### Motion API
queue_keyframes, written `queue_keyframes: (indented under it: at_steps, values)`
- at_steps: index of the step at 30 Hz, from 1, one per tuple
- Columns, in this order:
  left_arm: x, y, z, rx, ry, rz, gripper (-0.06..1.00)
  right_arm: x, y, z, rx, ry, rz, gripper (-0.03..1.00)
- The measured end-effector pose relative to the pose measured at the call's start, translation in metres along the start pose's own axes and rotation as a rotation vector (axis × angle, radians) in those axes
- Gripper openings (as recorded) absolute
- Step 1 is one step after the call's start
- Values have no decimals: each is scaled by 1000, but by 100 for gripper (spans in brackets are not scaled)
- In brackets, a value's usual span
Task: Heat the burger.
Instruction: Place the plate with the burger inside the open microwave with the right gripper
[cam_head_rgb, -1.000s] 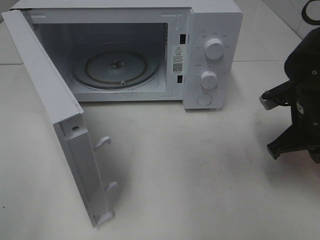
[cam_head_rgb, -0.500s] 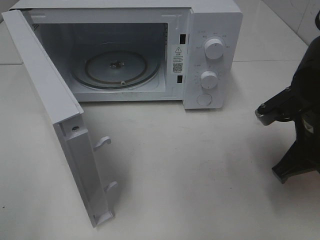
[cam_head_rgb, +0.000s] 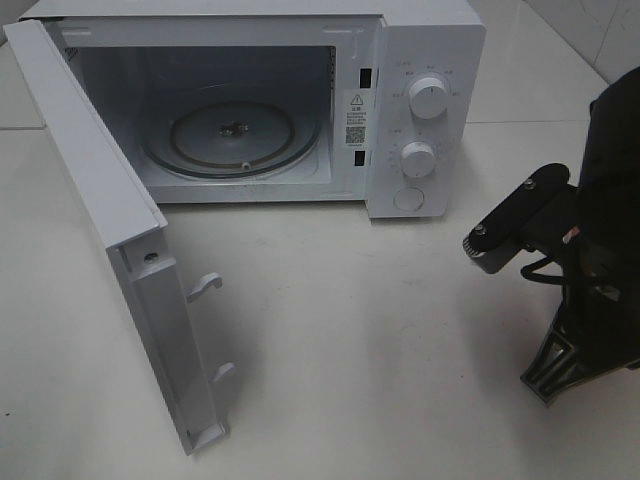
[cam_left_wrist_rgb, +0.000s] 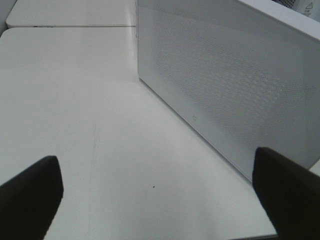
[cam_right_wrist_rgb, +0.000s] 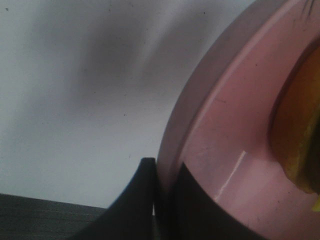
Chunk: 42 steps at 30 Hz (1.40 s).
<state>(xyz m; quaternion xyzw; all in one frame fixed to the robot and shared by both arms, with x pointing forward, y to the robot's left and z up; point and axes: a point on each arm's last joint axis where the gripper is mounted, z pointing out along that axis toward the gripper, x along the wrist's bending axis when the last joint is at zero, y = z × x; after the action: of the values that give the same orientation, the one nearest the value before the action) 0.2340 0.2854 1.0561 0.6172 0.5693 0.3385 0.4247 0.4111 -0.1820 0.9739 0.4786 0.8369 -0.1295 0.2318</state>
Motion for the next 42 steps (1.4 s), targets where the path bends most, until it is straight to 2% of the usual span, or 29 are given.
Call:
queue_keyframes:
  at_steps: [12, 21, 31, 42]
  values:
    - [0, 0, 0, 0, 0, 0, 97, 26, -11, -24, -81, -15, -139, 5]
    - [0, 0, 0, 0, 0, 0, 97, 46, -18, -36, -157, -33, -314, 5]
    - [0, 0, 0, 0, 0, 0, 97, 57, -19, -46, -252, -94, -531, 5]
    - [0, 0, 0, 0, 0, 0, 97, 62, -15, -47, -321, -96, -714, 5]
